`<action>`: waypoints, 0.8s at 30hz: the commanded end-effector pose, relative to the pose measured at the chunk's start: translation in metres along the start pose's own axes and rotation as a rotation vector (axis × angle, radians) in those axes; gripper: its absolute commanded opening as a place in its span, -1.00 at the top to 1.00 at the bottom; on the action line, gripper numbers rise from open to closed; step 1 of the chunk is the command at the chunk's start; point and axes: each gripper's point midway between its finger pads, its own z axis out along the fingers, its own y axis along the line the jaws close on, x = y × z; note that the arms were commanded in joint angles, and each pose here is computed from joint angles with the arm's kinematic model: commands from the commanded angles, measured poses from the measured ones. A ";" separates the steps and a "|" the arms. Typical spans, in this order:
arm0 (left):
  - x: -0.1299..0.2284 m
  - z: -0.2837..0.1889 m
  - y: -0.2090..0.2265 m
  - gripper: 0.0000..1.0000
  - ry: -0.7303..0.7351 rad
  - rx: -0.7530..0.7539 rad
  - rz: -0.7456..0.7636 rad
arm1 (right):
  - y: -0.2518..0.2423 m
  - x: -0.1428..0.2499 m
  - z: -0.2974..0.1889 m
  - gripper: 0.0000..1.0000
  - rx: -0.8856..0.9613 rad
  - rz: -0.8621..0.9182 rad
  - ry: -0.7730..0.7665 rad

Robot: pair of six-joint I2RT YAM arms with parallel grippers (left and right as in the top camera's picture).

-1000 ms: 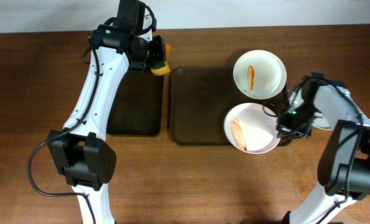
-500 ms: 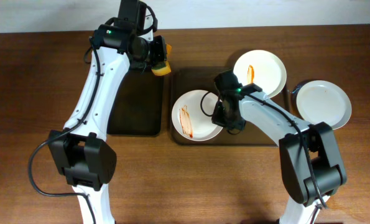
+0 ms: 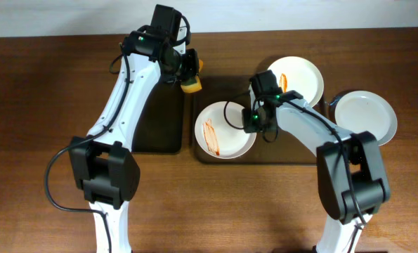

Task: Clean dirty plates on tray and stack at the side
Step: 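Grasp the next plate rim with the right gripper and bring sponge over it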

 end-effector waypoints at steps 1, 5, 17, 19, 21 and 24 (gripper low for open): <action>0.000 0.005 0.003 1.00 0.006 -0.006 0.004 | 0.004 -0.002 0.004 0.92 -0.022 0.064 0.006; 0.001 0.007 -0.004 1.00 0.004 0.000 0.018 | -0.011 0.012 0.012 0.92 0.054 0.281 0.056; 0.065 0.100 -0.010 1.00 0.222 -0.089 0.290 | -0.039 0.022 0.009 0.92 0.077 0.421 0.108; 0.075 0.117 -0.003 1.00 0.267 -0.082 0.358 | -0.040 0.022 0.010 0.92 0.071 0.426 0.111; 0.086 0.131 0.004 1.00 0.313 -0.080 0.422 | -0.041 0.022 0.010 0.92 0.065 0.432 0.112; 0.117 0.157 -0.005 1.00 0.411 0.017 0.460 | -0.044 0.023 0.010 0.92 0.065 0.438 0.116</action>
